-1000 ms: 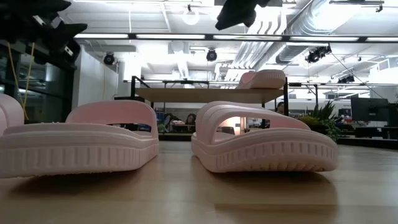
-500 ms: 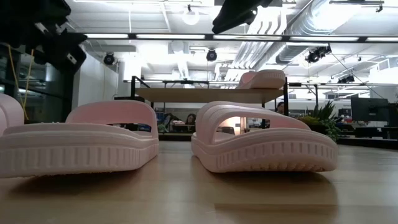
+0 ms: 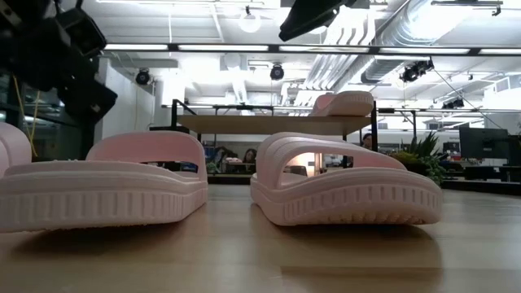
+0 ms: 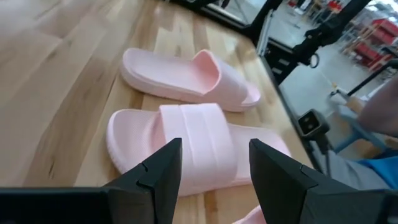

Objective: Pick and place slides into the shelf
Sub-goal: Put the pink slide on the shelf

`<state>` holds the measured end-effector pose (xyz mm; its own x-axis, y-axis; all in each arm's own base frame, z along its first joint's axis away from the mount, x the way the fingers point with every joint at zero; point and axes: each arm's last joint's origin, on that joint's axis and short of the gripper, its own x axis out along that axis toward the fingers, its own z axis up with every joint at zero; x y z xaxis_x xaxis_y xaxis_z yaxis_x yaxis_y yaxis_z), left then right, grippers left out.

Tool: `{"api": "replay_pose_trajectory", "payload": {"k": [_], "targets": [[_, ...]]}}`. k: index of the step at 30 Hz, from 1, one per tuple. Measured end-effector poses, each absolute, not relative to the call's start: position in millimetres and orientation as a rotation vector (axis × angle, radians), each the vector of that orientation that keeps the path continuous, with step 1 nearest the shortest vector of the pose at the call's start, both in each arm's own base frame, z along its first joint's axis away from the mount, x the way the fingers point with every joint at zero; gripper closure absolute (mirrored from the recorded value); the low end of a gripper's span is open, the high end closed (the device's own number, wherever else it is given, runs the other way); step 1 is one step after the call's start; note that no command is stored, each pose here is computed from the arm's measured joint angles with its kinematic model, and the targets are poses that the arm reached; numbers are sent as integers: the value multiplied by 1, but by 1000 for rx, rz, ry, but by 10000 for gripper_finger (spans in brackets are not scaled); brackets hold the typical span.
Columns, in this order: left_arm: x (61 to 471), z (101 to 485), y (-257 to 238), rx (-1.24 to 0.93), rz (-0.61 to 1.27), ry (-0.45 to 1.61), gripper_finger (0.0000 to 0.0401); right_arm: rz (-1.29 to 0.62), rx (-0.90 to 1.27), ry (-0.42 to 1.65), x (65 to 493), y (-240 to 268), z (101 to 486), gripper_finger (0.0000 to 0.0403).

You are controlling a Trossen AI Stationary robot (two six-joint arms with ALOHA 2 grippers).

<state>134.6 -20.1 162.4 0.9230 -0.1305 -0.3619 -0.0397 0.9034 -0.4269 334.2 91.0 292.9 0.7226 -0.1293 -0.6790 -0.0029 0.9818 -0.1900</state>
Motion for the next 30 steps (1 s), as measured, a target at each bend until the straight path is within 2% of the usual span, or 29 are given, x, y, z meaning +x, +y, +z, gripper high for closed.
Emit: {"api": "replay_pose_trajectory", "payload": {"k": [30], "targets": [[165, 147, -25, -499, -62, 410, 231, -67, -151, 755, 334, 91, 294, 279]]}}
